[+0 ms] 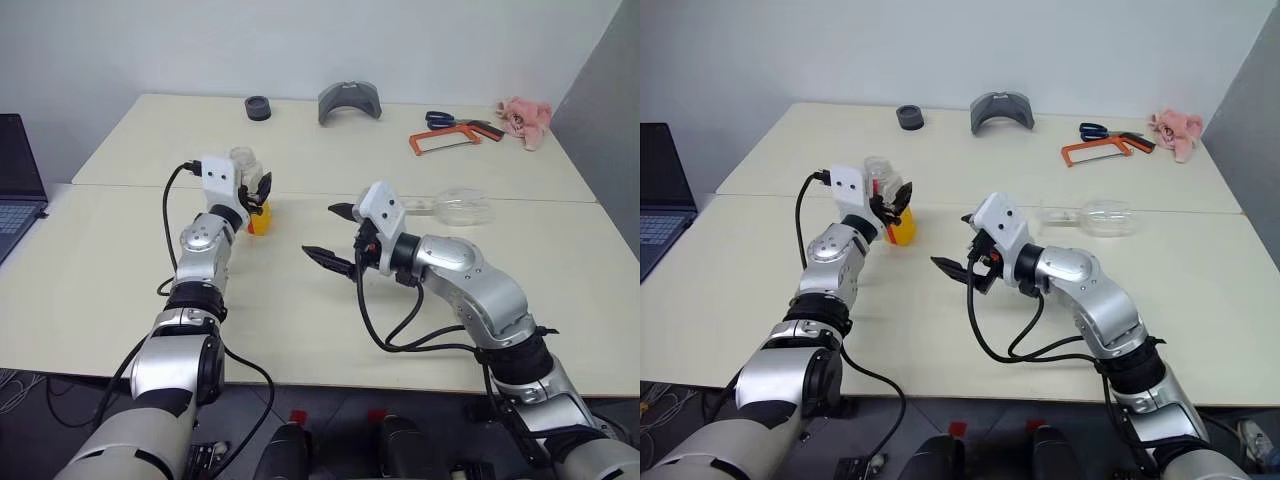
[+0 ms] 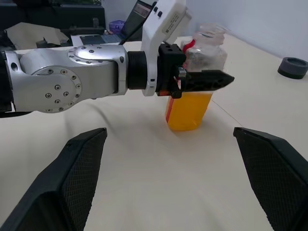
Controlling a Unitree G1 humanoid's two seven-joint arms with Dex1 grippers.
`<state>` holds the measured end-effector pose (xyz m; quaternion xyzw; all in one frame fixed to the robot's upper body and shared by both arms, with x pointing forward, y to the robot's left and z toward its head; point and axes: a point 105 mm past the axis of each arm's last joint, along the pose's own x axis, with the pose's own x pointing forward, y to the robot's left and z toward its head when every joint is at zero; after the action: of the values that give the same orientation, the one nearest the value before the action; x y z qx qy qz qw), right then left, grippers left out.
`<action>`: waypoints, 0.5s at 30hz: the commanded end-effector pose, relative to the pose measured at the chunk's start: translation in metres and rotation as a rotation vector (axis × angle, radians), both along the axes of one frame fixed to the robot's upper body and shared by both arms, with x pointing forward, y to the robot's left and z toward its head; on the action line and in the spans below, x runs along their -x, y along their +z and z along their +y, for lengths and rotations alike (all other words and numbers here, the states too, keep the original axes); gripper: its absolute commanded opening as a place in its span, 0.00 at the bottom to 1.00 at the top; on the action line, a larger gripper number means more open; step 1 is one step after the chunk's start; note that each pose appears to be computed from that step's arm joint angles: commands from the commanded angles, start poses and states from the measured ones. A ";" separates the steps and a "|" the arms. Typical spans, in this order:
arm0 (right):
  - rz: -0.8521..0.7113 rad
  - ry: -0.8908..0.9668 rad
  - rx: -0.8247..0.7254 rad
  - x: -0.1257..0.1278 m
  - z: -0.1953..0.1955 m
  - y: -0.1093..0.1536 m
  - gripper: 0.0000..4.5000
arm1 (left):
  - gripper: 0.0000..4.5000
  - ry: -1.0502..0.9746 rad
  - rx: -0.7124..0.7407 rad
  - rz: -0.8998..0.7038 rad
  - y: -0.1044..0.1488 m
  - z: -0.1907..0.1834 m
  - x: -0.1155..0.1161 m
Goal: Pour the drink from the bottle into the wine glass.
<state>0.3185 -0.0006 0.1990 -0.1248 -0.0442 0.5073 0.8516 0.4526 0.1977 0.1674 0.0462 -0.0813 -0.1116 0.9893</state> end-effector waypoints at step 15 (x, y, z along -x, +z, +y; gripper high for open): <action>0.015 -0.002 0.012 0.019 -0.005 -0.014 1.00 | 0.99 0.039 -0.052 0.016 -0.023 0.014 0.021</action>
<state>0.3050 -0.0072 0.1765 -0.1168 -0.0130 0.5059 0.8546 0.4329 0.2112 0.1291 0.0575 -0.0453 -0.0947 0.9928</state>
